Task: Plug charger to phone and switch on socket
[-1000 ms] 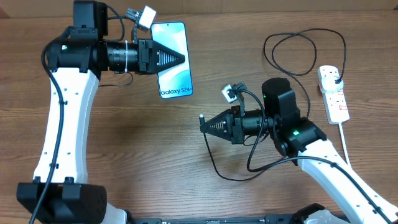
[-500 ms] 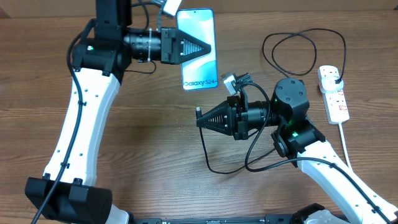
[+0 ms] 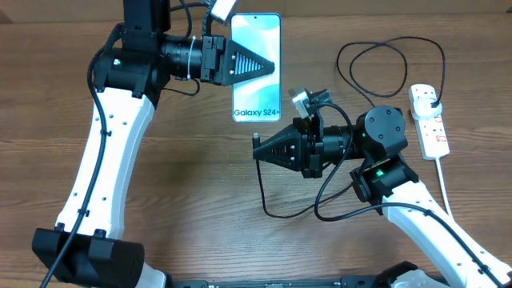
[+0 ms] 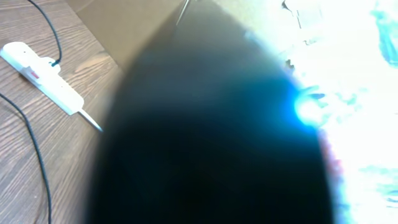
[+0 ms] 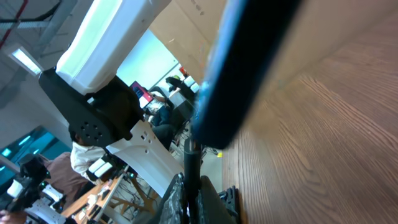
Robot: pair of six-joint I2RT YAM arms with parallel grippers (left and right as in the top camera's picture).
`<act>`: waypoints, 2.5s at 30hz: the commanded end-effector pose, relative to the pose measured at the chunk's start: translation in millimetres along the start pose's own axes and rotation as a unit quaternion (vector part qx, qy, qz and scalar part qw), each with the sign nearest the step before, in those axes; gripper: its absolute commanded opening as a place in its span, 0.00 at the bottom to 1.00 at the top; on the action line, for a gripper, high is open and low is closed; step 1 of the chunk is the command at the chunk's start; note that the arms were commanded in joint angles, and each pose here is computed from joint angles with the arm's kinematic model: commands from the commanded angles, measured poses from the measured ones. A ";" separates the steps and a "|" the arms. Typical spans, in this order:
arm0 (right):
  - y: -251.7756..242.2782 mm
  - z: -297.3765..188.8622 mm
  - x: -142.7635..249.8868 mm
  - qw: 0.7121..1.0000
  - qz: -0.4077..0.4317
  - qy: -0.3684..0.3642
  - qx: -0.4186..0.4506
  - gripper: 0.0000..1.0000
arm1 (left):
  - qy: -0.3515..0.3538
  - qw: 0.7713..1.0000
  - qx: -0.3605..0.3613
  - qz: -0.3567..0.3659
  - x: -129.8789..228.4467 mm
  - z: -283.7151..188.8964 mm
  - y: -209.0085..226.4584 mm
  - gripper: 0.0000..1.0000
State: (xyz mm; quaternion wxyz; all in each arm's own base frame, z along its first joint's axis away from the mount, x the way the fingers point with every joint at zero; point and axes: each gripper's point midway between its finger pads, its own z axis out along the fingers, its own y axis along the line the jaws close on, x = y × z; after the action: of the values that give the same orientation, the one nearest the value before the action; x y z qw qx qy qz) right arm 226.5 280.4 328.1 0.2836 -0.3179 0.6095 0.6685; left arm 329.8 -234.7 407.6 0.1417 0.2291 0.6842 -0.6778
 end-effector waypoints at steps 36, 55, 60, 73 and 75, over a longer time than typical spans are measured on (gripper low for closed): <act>-5.8 -0.5 -14.7 0.999 0.005 -0.039 0.024 0.04 | -0.001 1.000 -0.005 -0.017 3.6 -1.2 -2.3 0.04; -15.4 -1.2 -15.1 0.997 0.030 -0.048 0.044 0.04 | 0.003 1.000 -0.007 -0.014 11.9 -1.0 1.1 0.04; -17.4 -0.9 -12.1 0.997 0.040 -0.043 0.045 0.04 | -0.004 0.998 -0.024 -0.057 9.8 -1.2 6.9 0.04; -11.7 -0.5 -10.8 0.998 0.031 -0.035 0.032 0.04 | -0.013 0.995 -0.041 -0.087 7.8 -1.6 12.8 0.04; -11.9 -0.5 -11.4 0.998 0.037 -0.036 0.033 0.04 | -0.012 0.995 -0.040 -0.085 7.8 -1.6 12.7 0.04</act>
State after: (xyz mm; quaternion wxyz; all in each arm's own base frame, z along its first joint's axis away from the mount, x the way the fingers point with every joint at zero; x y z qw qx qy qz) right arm 240.5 282.2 327.4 0.2885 -0.2691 0.6307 0.6682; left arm 336.6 -231.8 383.1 0.1056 0.1471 0.7356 -0.6527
